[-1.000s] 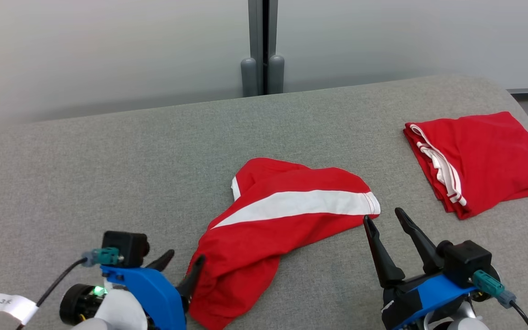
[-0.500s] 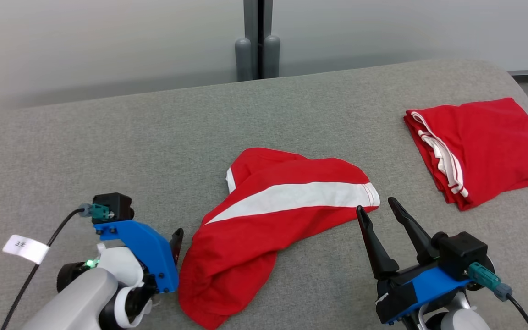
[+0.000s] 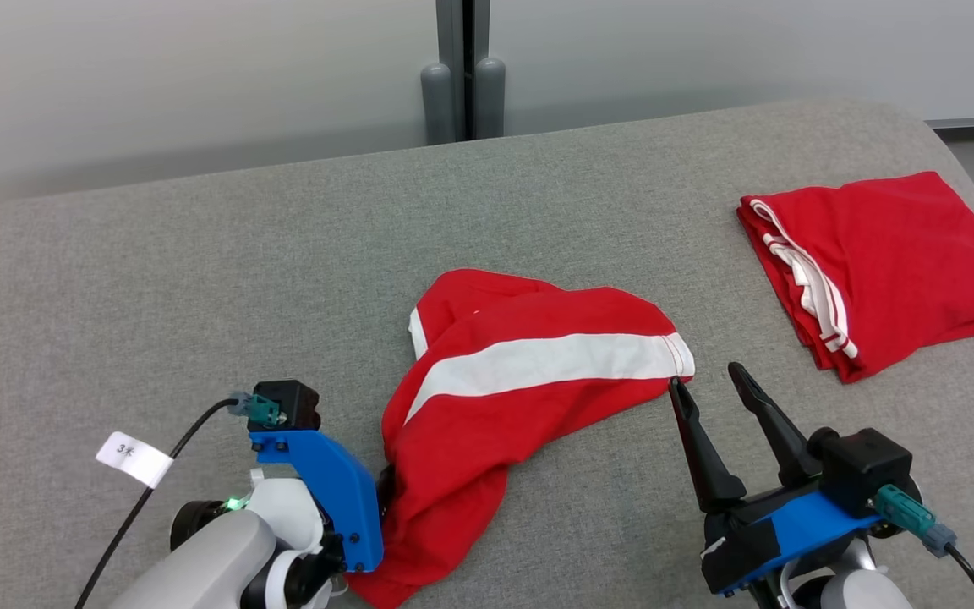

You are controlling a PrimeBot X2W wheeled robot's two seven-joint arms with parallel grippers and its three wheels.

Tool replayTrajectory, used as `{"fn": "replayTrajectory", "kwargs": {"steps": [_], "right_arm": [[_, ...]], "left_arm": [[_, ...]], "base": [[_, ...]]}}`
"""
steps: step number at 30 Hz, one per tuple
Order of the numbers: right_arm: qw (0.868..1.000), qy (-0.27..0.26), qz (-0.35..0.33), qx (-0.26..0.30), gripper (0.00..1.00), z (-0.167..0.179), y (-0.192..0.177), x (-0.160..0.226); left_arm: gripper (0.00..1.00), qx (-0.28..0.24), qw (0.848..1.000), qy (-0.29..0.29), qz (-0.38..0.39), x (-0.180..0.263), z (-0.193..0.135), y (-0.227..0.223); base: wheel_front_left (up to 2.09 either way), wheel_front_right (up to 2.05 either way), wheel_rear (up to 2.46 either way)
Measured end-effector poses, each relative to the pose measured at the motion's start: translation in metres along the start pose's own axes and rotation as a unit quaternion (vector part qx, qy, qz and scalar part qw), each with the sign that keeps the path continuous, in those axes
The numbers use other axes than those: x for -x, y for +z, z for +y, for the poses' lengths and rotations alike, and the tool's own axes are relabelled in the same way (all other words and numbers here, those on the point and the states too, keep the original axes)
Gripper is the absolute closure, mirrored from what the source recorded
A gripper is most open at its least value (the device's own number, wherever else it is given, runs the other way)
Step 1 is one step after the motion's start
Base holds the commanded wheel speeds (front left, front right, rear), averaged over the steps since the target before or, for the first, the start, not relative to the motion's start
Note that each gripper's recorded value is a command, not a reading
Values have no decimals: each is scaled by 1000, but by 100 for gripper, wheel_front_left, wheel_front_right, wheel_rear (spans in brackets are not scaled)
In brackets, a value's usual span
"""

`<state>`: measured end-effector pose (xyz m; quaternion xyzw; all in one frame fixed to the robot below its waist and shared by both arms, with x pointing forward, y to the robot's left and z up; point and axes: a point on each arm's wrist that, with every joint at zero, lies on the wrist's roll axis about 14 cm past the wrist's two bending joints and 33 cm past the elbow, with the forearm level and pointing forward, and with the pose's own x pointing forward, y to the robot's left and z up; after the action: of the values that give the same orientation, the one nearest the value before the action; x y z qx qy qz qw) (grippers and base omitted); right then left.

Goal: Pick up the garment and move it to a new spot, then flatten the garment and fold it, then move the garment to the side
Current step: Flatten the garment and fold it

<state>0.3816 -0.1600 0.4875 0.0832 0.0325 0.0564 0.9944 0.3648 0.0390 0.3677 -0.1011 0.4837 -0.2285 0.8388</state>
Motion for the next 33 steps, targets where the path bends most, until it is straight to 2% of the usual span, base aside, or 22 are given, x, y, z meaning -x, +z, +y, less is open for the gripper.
{"fn": "replayTrajectory", "kwargs": {"steps": [6,12,14,15,16,17,25,30,33], "right_arm": [[1000,5,1,-3,0,3,-1,-2],[1000,5,2,-4,0,3,-2,-2],[1000,4,1,-4,0,3,-2,-1],[1000,3,1,-4,0,2,-1,-1],[1000,3,0,-5,0,2,-1,0],[1000,2,0,-4,0,2,-1,0],[1000,4,-6,-4,0,3,3,1],[1000,6,-9,-5,0,5,5,2],[1000,8,-9,-8,0,6,5,2]], "left_arm": [[0,-12,1000,-11,18,-4,-11,-9],[0,-76,997,2,32,-11,-13,-18],[2,-75,996,-10,42,-13,-22,-23],[59,-77,996,-17,46,-14,-25,-26],[84,-79,995,-22,49,-14,-29,-28],[100,-82,995,-27,49,-15,-31,-29],[100,-85,996,-36,-7,-15,-39,-23],[100,-78,992,-32,-99,-4,-38,14],[100,-78,983,-25,-167,8,-36,45]], "base": [[0,0,0],[0,0,0],[0,0,0],[0,0,0],[0,0,0],[0,0,0],[0,0,0],[0,0,0],[0,0,0]]}}
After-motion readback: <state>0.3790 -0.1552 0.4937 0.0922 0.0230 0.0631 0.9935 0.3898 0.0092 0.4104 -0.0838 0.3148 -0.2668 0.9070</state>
